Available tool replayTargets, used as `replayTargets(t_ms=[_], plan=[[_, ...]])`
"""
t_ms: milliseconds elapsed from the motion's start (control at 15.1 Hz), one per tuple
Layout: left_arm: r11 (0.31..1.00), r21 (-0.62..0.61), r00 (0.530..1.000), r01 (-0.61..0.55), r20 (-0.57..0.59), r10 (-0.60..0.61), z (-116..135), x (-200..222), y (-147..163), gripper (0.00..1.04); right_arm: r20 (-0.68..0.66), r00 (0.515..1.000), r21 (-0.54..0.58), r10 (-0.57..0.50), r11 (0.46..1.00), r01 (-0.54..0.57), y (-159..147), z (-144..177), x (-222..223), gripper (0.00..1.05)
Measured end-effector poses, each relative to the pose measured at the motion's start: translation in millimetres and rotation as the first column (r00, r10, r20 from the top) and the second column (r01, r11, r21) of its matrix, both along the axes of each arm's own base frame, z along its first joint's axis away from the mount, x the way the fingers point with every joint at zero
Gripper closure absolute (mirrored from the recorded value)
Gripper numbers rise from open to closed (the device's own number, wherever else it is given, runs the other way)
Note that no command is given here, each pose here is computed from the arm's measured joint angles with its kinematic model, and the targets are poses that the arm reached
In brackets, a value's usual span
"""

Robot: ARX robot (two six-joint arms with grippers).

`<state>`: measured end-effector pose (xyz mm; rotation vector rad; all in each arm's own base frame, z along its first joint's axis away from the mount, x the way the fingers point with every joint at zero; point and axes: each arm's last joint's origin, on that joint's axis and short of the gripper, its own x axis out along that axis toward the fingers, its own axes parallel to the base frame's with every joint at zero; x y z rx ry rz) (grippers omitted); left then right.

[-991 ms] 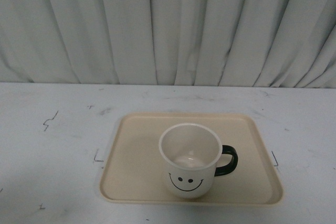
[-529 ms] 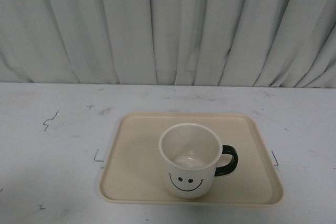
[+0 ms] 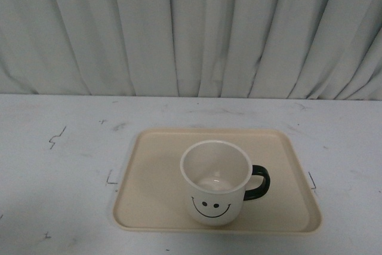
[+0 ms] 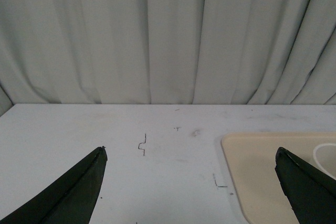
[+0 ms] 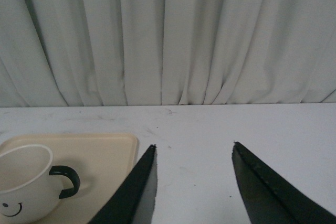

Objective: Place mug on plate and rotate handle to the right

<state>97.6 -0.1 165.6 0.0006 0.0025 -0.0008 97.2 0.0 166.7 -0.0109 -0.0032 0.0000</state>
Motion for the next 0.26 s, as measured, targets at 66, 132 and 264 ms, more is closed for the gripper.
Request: replayTargets(t_ms=[66, 132, 264], plan=[[1.000, 0.000, 1.000, 0.000, 0.000, 0.000, 0.0, 0.0, 0.0, 0.07, 0.000, 1.000, 0.000, 0.000, 1.000, 0.000, 0.0, 0.0, 0.0, 0.45], [1.000, 0.000, 1.000, 0.000, 0.000, 0.000, 0.0, 0.0, 0.0, 0.07, 0.000, 1.000, 0.000, 0.000, 1.000, 0.000, 0.0, 0.0, 0.0, 0.29], [1.000, 0.000, 1.000, 0.000, 0.000, 0.000, 0.0, 0.0, 0.0, 0.07, 0.000, 1.000, 0.000, 0.000, 1.000, 0.000, 0.0, 0.0, 0.0, 0.06]])
